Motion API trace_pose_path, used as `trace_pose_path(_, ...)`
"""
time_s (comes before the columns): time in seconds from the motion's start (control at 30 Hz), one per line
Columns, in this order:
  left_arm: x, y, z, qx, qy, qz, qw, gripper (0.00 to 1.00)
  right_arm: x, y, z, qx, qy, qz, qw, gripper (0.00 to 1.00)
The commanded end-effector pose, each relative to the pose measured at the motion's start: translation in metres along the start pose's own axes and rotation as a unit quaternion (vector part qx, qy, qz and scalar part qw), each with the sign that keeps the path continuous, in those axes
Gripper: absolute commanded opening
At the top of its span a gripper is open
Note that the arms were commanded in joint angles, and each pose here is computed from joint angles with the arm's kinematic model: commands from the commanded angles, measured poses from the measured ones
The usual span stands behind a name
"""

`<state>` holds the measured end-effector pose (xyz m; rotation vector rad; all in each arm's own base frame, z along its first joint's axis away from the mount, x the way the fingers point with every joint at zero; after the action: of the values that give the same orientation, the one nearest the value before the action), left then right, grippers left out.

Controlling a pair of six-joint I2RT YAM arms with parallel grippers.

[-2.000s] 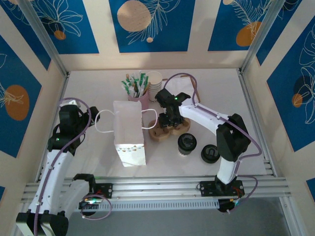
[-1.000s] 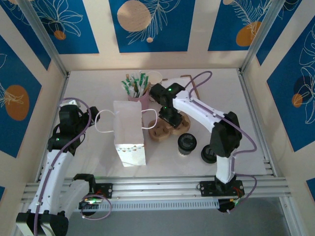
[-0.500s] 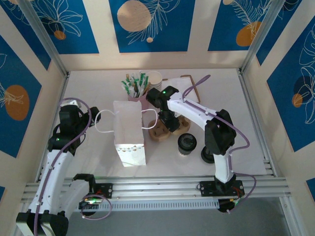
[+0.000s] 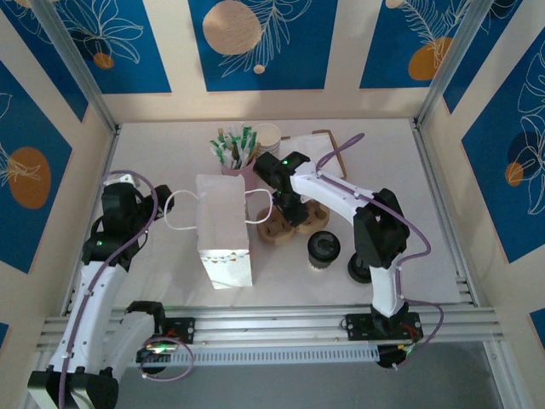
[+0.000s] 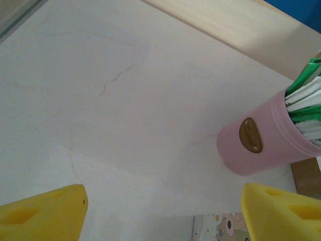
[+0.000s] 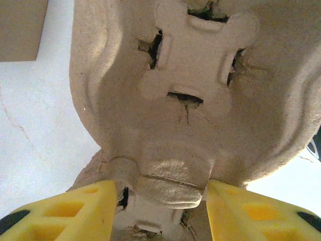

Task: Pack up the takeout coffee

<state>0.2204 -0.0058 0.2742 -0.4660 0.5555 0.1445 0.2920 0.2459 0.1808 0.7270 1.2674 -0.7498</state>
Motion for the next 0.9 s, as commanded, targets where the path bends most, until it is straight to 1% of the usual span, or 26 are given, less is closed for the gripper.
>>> trace_pose_path(0.0,-0.0013,0.0003,0.0008,0.002,-0.008,-0.006,1.0,0.8,0.0014,-0.0073,0.0047,0.021,-0.01,-0.013,1.0,0.53)
trace_pose_path(0.13,-0.0013,0.0008,0.0007,0.003,-0.008,-0.004,1.0,0.8,0.0028,-0.0085,0.0047,0.022,-0.006,-0.016,1.0,0.52)
trace_pose_path(0.23,-0.0017,0.0009,0.0012,0.002,-0.009,-0.003,1.0,0.8,0.0037,-0.0111,0.0048,0.028,-0.008,-0.021,0.999,0.47)
trace_pose_path(0.33,-0.0025,0.0009,0.0018,0.003,-0.011,-0.002,1.0,0.8,0.0048,-0.0132,0.0052,0.029,-0.012,-0.022,0.999,0.47)
trace_pose_path(0.47,-0.0019,0.0008,0.0013,0.003,-0.01,-0.003,1.0,0.8,0.0079,-0.0132,0.0051,0.033,-0.009,-0.022,0.999,0.5)
trace_pose_path(0.63,-0.0018,0.001,0.0012,0.004,-0.01,-0.002,1.0,0.8,0.0074,-0.0098,0.0055,0.03,-0.011,-0.012,0.999,0.5)
trace_pose_path(0.87,-0.0022,0.0011,0.0014,0.004,-0.011,-0.002,1.0,0.8,-0.0011,-0.0117,0.0079,0.027,-0.019,-0.001,0.999,0.4)
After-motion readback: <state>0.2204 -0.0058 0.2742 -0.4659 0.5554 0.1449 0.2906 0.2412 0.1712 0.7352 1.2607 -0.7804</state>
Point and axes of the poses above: each hand's point on the last joint's axis, 136 mm out from that joint toward the fingers, its own x axis out along the fingers, its own y axis along the line the jaws close on, z = x × y, the point moved 8 cm from there along -x, back along the fingers, and after that the axes turned 2 degrees about -x, right-handed, at the moved point
